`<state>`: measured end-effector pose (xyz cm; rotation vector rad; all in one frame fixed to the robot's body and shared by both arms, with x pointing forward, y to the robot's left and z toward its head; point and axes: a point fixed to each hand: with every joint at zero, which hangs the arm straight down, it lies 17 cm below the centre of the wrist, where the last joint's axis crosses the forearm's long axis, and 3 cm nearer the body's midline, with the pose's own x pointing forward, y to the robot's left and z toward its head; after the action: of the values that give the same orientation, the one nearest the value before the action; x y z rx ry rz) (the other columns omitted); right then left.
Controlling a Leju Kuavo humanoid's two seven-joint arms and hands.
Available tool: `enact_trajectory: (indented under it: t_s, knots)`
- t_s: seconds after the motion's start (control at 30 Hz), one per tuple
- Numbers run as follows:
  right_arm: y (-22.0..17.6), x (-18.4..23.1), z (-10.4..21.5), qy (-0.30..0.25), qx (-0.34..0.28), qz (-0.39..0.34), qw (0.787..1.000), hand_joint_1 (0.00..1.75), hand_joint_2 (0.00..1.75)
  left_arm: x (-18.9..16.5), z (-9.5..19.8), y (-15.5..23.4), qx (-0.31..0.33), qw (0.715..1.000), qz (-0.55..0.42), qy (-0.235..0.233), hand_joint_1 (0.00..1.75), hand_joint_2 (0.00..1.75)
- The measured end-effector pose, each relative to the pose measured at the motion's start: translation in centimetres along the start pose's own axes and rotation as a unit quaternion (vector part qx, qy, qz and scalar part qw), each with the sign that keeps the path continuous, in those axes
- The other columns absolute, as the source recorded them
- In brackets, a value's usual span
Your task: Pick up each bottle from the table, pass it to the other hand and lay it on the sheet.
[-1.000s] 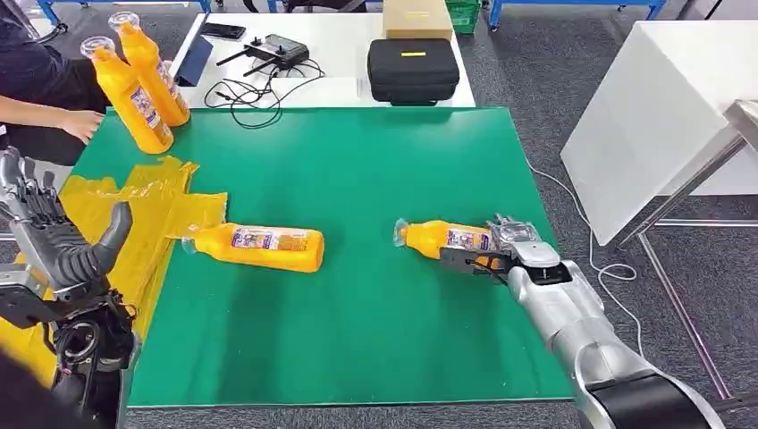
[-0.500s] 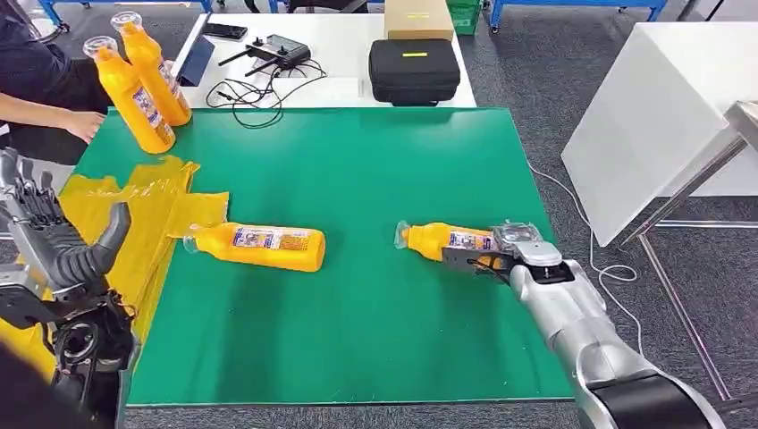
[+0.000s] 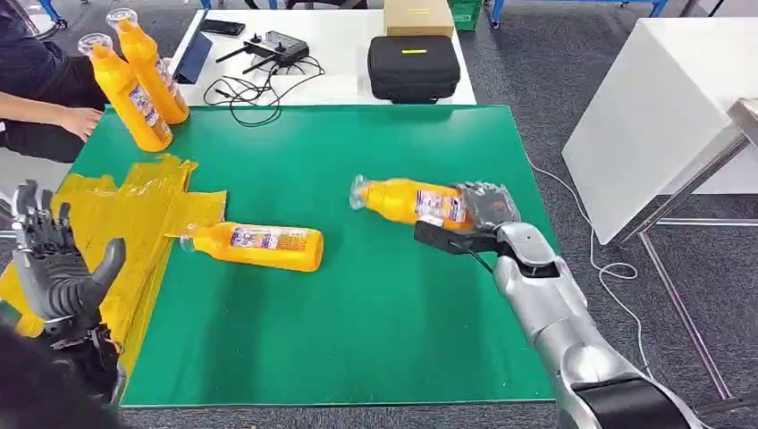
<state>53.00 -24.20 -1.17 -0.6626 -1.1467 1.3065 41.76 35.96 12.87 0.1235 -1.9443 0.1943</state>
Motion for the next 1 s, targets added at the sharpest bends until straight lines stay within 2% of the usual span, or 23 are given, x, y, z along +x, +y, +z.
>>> enact_trajectory:
  t_s: [0.07, 0.17, 0.4, 0.57, 0.67, 0.83, 1.0]
  knots:
    - [-3.8, 2.7, -0.9, -0.031, -0.04, -0.041, 0.998, 1.75, 1.75, -0.5, 1.0, -0.3, -0.022, 0.997, 0.066, 0.026, 0.0, 1.75]
    - [-7.6, 4.7, -1.3, -0.055, -0.077, -0.066, 0.993, 1.75, 1.75, -0.9, 1.9, 0.3, -0.028, 0.995, 0.089, 0.037, 0.0, 1.75]
    - [-12.0, 8.3, -1.2, -0.103, -0.145, -0.13, 0.975, 1.75, 1.75, -0.4, 2.2, -1.0, -0.06, 0.981, 0.179, 0.046, 0.0, 1.75]
    - [-11.6, 12.6, -1.4, -0.116, -0.151, -0.174, 0.966, 1.75, 1.75, -0.6, 0.0, -4.4, -0.082, 0.972, 0.216, 0.052, 0.0, 1.75]
    - [-10.7, 16.0, -1.3, -0.135, -0.144, -0.175, 0.965, 1.75, 1.75, -0.8, -1.0, -6.8, -0.1, 0.968, 0.224, 0.058, 0.0, 1.75]
    - [-9.7, 18.0, -1.1, -0.146, -0.132, -0.179, 0.964, 1.75, 1.75, -1.1, -1.3, -7.9, -0.105, 0.964, 0.234, 0.064, 0.0, 1.75]
    - [-7.2, 23.4, -0.6, -0.153, -0.109, -0.172, 0.967, 1.75, 1.75, -0.9, -2.6, -9.7, -0.112, 0.962, 0.238, 0.066, 0.0, 1.75]
